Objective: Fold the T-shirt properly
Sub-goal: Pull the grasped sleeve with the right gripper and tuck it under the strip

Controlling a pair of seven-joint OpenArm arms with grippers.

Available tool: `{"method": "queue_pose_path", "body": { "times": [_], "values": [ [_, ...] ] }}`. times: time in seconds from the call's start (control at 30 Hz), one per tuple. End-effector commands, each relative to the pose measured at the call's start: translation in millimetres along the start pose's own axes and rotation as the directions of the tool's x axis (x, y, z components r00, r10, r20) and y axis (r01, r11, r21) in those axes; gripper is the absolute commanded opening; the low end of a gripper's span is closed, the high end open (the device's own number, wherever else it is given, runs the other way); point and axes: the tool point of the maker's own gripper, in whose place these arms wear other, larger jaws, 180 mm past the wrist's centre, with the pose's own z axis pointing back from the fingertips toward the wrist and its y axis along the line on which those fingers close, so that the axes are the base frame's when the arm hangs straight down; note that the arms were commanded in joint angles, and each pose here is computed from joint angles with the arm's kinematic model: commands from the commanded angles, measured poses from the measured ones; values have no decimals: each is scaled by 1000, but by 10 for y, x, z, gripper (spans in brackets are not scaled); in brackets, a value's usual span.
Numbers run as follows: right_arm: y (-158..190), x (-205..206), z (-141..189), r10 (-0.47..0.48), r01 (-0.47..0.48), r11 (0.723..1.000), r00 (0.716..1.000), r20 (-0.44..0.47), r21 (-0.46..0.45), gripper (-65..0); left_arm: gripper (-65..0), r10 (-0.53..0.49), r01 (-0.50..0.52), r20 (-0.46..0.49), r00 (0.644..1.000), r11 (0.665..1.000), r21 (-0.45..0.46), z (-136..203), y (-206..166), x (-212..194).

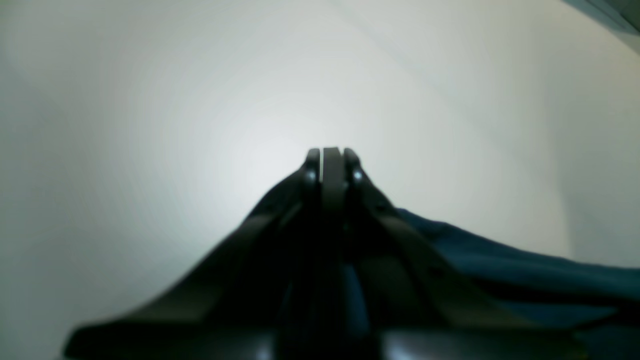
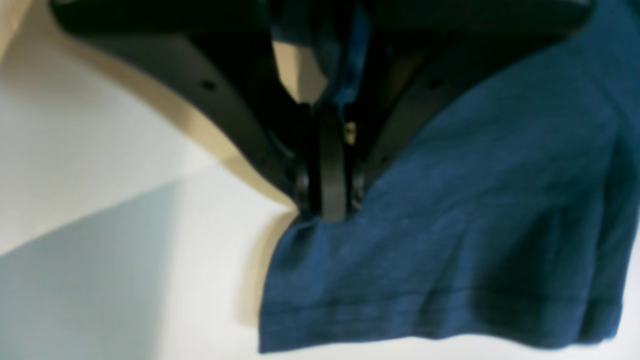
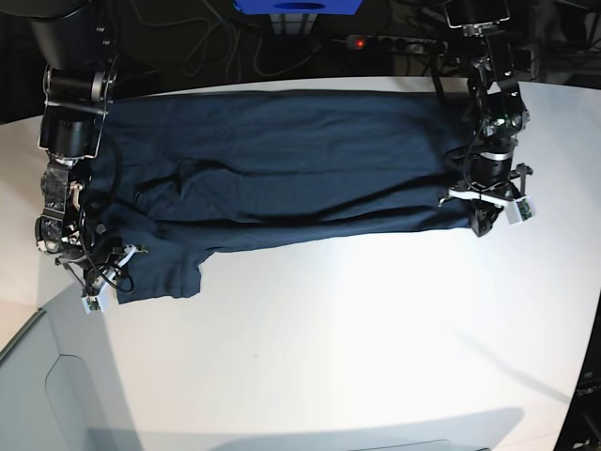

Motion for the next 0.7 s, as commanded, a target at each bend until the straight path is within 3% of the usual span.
{"method": "queue_pose_path", "body": {
  "times": [0.0, 0.17, 0.37, 0.67],
  "values": [
    [-91, 333, 122, 21, -19, 1000, 995, 96, -19, -650, -650, -8, 9, 60, 998, 1000, -10, -20, -18, 190],
    [21, 718, 462, 129, -118, 991, 965, 229, -60, -650, -650, -9, 11, 88, 996, 1000, -20, -44, -63, 308],
    [193, 864, 825, 231, -210, 972, 922, 311, -102, -650, -650, -6, 9, 105, 994, 1000, -22, -68, -79, 377],
    [304, 1139, 1126, 274, -249, 962, 865, 421, -113, -650, -650, 1, 4, 153, 988, 999, -36, -146, -147, 583]
  ]
}}
